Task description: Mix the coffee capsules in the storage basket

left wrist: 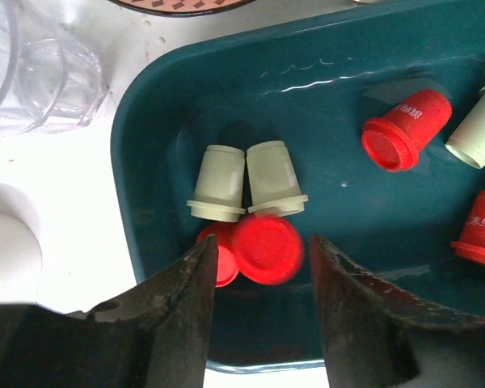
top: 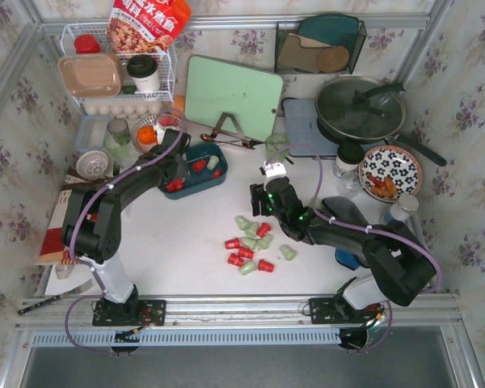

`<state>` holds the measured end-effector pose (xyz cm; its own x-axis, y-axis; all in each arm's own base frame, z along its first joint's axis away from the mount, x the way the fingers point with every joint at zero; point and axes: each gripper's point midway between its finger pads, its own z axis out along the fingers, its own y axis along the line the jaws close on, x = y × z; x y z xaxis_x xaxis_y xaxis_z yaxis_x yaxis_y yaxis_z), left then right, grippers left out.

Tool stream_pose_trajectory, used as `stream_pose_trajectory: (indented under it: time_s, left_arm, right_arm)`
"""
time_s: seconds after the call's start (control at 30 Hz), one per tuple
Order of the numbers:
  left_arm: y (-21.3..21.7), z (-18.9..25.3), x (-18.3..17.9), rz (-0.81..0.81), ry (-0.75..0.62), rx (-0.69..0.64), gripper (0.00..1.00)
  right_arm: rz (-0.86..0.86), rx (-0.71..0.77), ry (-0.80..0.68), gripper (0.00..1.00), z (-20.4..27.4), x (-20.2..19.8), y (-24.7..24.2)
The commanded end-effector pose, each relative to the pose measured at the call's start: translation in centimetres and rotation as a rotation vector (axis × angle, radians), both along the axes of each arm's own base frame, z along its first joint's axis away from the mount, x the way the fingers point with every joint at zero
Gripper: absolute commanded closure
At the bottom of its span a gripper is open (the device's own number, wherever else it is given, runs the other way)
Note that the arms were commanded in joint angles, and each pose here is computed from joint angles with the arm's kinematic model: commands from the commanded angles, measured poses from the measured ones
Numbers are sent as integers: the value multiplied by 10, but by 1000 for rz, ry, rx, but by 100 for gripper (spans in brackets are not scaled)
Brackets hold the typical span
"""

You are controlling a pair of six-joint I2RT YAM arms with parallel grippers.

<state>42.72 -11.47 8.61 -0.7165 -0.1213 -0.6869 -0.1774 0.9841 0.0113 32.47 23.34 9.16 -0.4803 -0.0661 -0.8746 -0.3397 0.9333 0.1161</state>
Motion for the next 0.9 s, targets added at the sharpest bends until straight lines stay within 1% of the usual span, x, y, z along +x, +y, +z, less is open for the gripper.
stream_pose_trajectory:
  time_s: [0.0, 0.1, 0.23, 0.37, 0.47, 0.7, 0.87]
  left_arm:
    - [-3, 2, 12, -17, -32, -23, 46]
    - [-3, 5, 11, -28, -55, -33, 37]
    - [-4, 17, 2, -48, -96, -64, 33]
    - [-1, 41, -14, -52, -131, -95, 33]
    - [2, 52, -33, -52, -135, -121, 33]
    - [8, 56, -95, -74, -93, -196, 33]
    - [10, 66, -135, -115, -92, -254, 33]
  right_arm:
    - [20, 12, 16, 31, -1, 0, 6]
    - [50, 13, 28, 31, -3, -2, 11]
    - [113, 10, 60, 31, -8, -6, 22]
    - [157, -4, 104, 34, -18, -9, 30]
    - [191, -26, 129, 37, -25, -12, 37]
    - [261, -126, 184, 38, -48, -21, 54]
    - [297, -194, 227, 39, -65, -26, 62]
